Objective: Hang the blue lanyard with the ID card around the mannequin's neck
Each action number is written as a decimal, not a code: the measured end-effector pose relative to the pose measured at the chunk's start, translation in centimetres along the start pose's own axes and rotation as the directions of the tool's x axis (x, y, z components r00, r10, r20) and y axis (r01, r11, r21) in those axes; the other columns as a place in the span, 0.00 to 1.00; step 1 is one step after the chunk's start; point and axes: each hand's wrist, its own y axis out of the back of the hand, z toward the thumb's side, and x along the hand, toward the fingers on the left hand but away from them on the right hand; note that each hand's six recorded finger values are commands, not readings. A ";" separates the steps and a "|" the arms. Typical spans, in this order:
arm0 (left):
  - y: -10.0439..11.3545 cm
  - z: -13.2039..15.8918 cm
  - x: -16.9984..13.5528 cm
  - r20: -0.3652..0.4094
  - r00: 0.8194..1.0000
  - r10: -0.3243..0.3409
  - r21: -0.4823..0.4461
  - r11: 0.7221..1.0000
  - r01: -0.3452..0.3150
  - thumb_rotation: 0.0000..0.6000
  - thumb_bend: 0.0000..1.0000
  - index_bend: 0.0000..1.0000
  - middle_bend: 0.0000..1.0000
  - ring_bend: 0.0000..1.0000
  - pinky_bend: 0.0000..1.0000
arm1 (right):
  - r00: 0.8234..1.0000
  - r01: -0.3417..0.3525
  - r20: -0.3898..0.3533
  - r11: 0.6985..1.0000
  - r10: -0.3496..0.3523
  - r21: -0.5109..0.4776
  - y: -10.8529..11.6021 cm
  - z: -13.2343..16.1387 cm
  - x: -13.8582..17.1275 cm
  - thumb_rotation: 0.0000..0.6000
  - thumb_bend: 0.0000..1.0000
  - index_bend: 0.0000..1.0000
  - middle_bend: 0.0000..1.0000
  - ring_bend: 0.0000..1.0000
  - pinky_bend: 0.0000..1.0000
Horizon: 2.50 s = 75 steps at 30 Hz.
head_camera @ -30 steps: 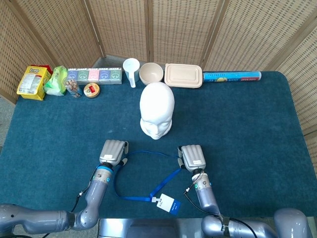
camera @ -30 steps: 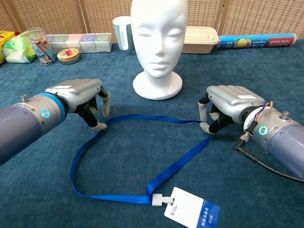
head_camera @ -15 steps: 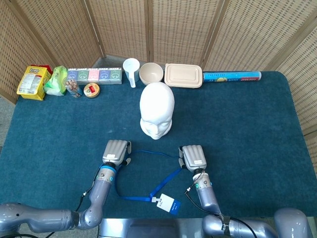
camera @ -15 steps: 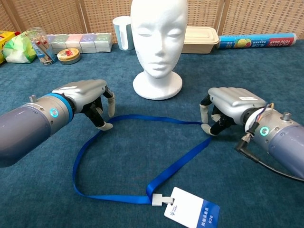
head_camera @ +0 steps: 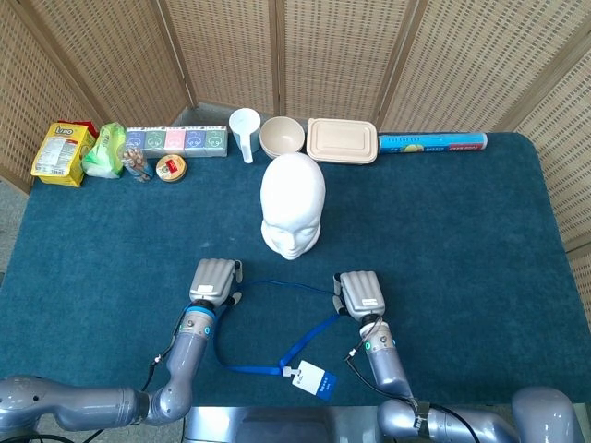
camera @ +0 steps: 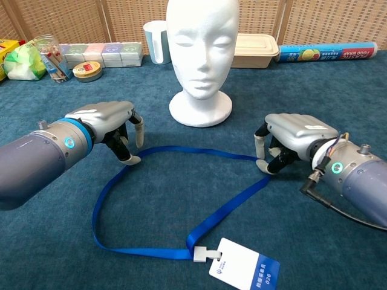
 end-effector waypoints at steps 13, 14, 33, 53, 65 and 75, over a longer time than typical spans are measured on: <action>0.0 -0.4 0.6 -0.019 1.000 -0.016 0.028 0.999 0.017 1.00 0.25 0.50 1.00 1.00 1.00 | 1.000 -0.009 0.002 1.000 0.009 -0.010 -0.2 0.0 -0.1 0.93 0.51 0.61 0.92 1.00 1.00; 0.0 -0.4 0.6 -0.020 1.000 -0.017 0.026 0.999 0.018 1.00 0.26 0.50 1.00 1.00 1.00 | 1.000 -0.010 0.002 1.000 0.010 -0.010 -0.2 0.0 -0.1 0.93 0.51 0.61 0.92 1.00 1.00; -0.5 0.0 0.9 -0.023 0.999 -0.046 0.010 0.999 0.046 1.00 0.40 0.50 1.00 1.00 1.00 | 1.000 -0.020 0.008 0.999 0.021 -0.030 -0.3 -0.3 -0.3 0.93 0.51 0.61 0.92 1.00 1.00; -0.3 -0.1 1.0 -0.028 0.999 -0.044 -0.005 0.999 0.044 1.00 0.48 0.59 1.00 1.00 1.00 | 1.000 -0.028 0.005 0.998 0.029 -0.051 -0.4 -0.3 -0.3 0.93 0.52 0.62 0.92 1.00 1.00; 1.0 -1.3 0.3 -0.022 1.000 0.006 -0.093 0.996 -0.008 1.00 0.49 0.60 1.00 1.00 1.00 | 1.000 -0.002 -0.027 0.996 -0.001 -0.090 0.7 0.5 0.5 0.93 0.53 0.62 0.93 1.00 1.00; 3.7 -2.1 -1.9 0.033 0.994 0.101 -0.176 0.980 -0.093 0.99 0.48 0.60 1.00 1.00 1.00 | 0.994 0.076 -0.071 0.984 -0.088 -0.158 4.1 1.2 2.3 0.93 0.53 0.63 0.93 1.00 1.00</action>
